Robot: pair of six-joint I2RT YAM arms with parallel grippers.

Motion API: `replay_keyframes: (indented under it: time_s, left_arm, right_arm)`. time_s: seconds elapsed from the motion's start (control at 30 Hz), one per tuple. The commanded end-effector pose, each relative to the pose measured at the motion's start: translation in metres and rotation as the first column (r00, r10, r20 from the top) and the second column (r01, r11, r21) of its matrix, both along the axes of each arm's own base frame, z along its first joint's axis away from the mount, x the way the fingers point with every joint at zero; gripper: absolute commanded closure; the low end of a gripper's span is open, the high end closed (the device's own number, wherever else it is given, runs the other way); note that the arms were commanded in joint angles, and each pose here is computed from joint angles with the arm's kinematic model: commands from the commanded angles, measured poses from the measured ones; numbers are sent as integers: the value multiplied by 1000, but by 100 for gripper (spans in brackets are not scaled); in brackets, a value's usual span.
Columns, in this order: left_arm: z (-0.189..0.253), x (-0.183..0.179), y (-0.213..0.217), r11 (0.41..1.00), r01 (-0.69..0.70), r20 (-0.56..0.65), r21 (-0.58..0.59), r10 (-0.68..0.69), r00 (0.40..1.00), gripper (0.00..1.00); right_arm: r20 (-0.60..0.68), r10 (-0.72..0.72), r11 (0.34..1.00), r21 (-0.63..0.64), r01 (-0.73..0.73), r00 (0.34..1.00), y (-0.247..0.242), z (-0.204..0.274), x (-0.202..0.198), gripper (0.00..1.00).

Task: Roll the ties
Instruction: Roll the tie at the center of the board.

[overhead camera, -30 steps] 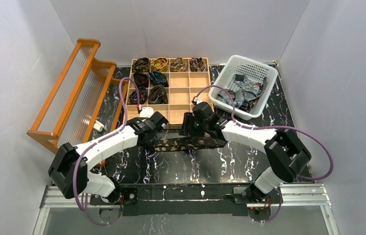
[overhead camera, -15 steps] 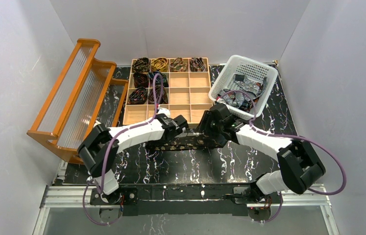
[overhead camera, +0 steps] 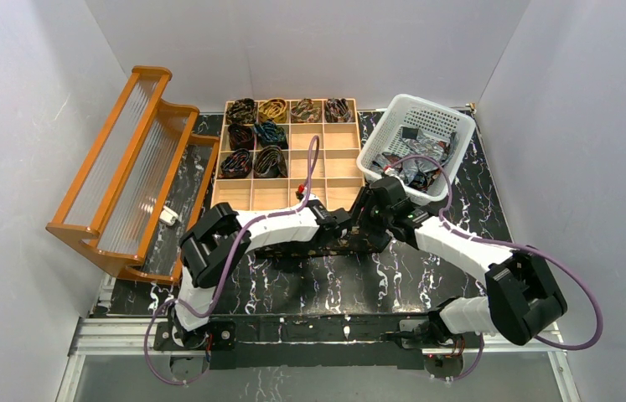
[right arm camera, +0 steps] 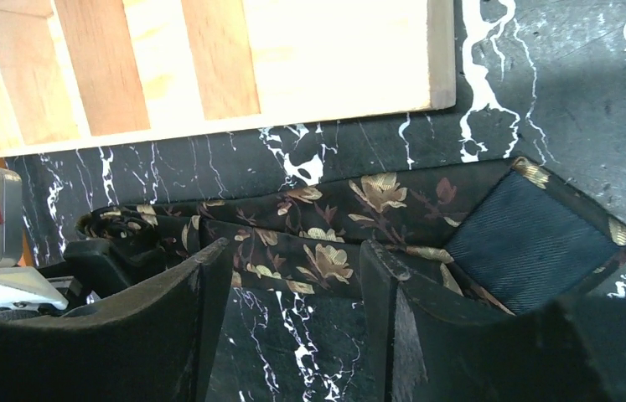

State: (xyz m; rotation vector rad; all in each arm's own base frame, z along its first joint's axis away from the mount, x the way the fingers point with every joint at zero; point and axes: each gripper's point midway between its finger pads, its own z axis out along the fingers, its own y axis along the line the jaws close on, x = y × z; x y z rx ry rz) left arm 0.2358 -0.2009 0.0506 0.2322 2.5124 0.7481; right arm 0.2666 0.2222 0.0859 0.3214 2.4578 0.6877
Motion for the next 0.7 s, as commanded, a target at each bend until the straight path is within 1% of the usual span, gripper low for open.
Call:
replay_keyframes:
  time_s: [0.0,0.07,0.17,0.23,0.33,0.4,0.47,0.5,0.53,0.6,0.67]
  left_arm:
    - [5,1,-19,994,4,4,-107,-3,1000,46]
    - [3,0,-24,990,15,-5,-142,-16,1000,40]
    - [-3,2,-44,968,40,-5,-246,-43,999,35]
    - [-2,5,-57,947,48,3,-317,-50,999,32]
    - [10,8,-67,921,52,27,-386,-46,999,25]
    - [22,9,-64,906,51,50,-419,-33,998,22]
    - [33,9,-55,893,45,70,-449,-15,997,19]
    - [39,8,-51,884,46,83,-465,-9,997,17]
    - [47,8,-48,875,53,97,-481,-7,995,14]
    - [57,6,-40,855,65,116,-514,-6,993,11]
    - [65,3,-29,835,60,121,-548,8,993,8]
  right_arm:
    - [8,-36,999,-6,36,999,-11,3,0,34]
    - [7,-40,999,-9,40,999,-13,3,0,34]
    - [10,-48,999,-12,48,999,-16,4,1,33]
    - [10,-44,999,-3,44,999,-16,5,0,30]
    - [16,4,1000,23,-5,1000,-9,10,-3,28]
    - [45,53,997,48,-55,998,-3,16,-4,27]
    - [103,118,989,80,-126,988,6,25,-4,27]
    - [153,167,978,102,-184,974,14,33,-4,27]
    - [216,212,963,123,-241,953,22,44,-1,27]
    - [285,286,936,120,-330,915,31,54,-3,26]
    - [399,358,895,111,-432,844,42,68,-3,26]
